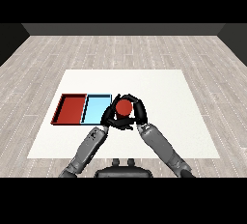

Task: Pick the red can and put it in the red box

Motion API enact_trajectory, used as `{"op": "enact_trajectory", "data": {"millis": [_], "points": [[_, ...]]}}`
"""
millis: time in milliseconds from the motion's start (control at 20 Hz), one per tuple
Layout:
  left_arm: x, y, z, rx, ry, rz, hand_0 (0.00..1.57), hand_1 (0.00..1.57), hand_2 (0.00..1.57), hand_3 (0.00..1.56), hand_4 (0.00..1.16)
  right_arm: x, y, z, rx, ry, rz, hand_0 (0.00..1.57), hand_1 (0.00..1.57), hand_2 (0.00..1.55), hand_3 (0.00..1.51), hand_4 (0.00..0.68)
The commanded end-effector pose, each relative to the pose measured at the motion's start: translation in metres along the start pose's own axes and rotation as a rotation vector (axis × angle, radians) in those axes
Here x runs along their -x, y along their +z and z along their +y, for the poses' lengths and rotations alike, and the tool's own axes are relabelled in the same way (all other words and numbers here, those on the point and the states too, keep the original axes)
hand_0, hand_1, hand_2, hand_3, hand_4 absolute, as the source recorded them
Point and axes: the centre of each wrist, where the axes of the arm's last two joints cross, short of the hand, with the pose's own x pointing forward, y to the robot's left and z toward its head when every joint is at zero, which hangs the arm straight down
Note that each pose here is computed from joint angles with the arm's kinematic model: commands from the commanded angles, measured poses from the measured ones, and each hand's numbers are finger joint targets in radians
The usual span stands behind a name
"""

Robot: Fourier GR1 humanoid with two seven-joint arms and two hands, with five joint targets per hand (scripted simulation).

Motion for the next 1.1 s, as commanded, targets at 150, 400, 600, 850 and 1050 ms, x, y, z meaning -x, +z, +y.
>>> {"op": "enact_trajectory", "data": {"millis": [150, 400, 600, 850, 1050], "points": [[-0.003, 0.0198, 0.006, -0.029, -0.077, 0.002, 0.00, 0.00, 0.00, 0.00, 0.35, -0.005, -0.008, 0.020, -0.035, -0.060, -0.023, 1.47, 1.47, 1.42, 1.37, 0.511], [-0.001, 0.0091, 0.003, -0.225, -0.013, 0.063, 1.52, 1.52, 1.47, 1.14, 0.66, -0.004, 0.006, 0.031, -0.061, -0.018, -0.048, 1.48, 1.48, 1.44, 1.38, 0.531], [0.002, -0.0096, 0.002, -0.264, -0.075, 0.071, 1.57, 1.57, 1.50, 1.34, 0.73, -0.008, -0.020, 0.023, -0.063, -0.015, -0.027, 1.49, 1.49, 1.44, 1.38, 0.535], [-0.007, -0.0109, 0.006, -0.265, -0.009, 0.056, 1.57, 1.57, 1.50, 1.36, 0.75, 0.011, -0.002, 0.027, -0.054, -0.038, -0.029, 1.51, 1.51, 1.45, 1.38, 0.522], [-0.012, -0.0108, -0.011, -0.268, -0.003, -0.022, 1.57, 1.57, 1.53, 1.43, 0.92, 0.009, -0.005, 0.036, -0.060, 0.004, -0.017, 1.47, 1.47, 1.44, 1.39, 0.516]]}}
